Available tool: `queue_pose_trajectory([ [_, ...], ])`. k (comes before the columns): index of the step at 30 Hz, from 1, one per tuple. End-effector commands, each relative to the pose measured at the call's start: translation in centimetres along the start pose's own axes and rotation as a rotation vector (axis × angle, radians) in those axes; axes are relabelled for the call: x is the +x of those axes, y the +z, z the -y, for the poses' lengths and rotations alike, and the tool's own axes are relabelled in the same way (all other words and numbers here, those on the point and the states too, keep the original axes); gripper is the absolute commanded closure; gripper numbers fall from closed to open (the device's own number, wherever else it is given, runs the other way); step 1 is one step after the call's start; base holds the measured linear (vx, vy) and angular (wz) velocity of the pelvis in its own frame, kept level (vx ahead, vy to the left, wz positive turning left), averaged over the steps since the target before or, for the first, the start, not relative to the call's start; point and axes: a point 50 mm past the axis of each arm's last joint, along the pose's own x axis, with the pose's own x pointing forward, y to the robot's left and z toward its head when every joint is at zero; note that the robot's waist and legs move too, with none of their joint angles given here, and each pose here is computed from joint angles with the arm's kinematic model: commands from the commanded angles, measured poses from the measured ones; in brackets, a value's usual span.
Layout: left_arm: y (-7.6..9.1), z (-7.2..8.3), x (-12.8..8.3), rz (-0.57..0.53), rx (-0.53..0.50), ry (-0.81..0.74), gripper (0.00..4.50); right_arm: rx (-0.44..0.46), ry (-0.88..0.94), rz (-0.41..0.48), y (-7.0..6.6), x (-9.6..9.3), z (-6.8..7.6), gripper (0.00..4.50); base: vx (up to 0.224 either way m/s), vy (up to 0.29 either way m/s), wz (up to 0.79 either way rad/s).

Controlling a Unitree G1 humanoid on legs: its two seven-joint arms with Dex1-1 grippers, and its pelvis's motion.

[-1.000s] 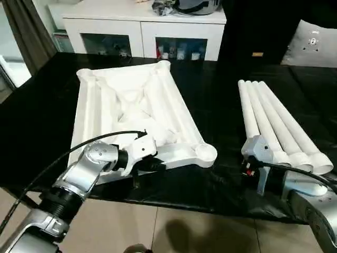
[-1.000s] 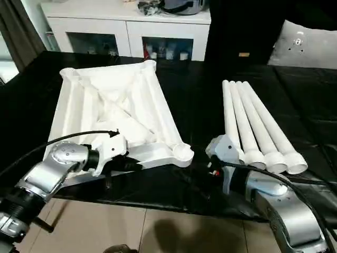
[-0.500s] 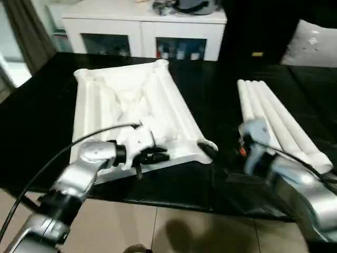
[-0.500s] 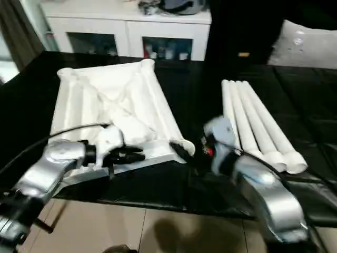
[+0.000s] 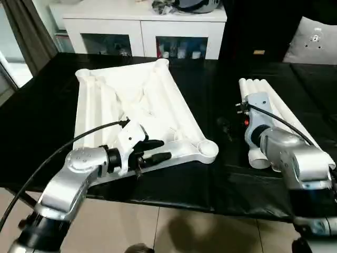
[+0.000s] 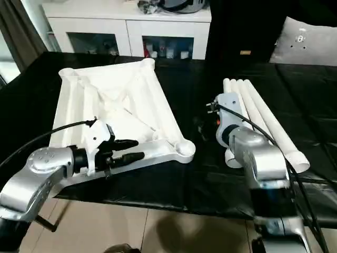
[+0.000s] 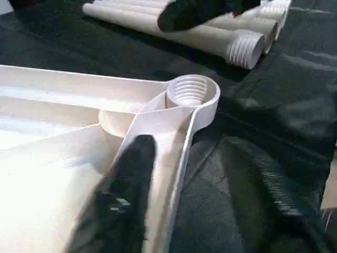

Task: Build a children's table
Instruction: Pick table leg

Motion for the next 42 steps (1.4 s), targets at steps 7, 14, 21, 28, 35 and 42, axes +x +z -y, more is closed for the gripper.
queue_pose_trajectory([
  [7, 0.6, 0.9, -0.3, -0.023, 0.016, 0.023, 2.03, 0.01, -0.148, -0.082, 0.4, 0.8, 2.0, 0.0, 0.0, 0.0, 0.0],
  [14, 0.6, 0.8, -0.4, -0.05, 0.031, 0.037, 2.03, 0.006, -0.185, -0.164, -0.4, 1.2, 3.2, 0.0, 0.0, 0.0, 0.0],
  [21, 0.4, 0.8, -0.5, -0.063, 0.032, 0.032, 2.03, 0.067, -0.136, -0.199, -0.9, 1.5, 2.9, 0.0, 0.0, 0.0, 0.0],
  [28, 0.2, 1.0, -0.5, -0.075, 0.032, 0.019, 2.03, 0.147, -0.106, -0.306, -2.0, 1.5, 2.6, 0.0, 0.0, 0.0, 0.0],
  [35, 0.2, 1.1, -0.4, -0.083, 0.031, 0.013, 1.89, 0.212, -0.063, -0.346, -2.5, 1.6, 2.3, 0.53, 0.0, 0.0, 0.0],
  [42, 0.2, 1.1, -0.3, -0.084, 0.032, 0.008, 1.89, 0.249, -0.035, -0.374, -2.7, 1.7, 2.3, 1.22, 0.0, 0.0, 0.0],
])
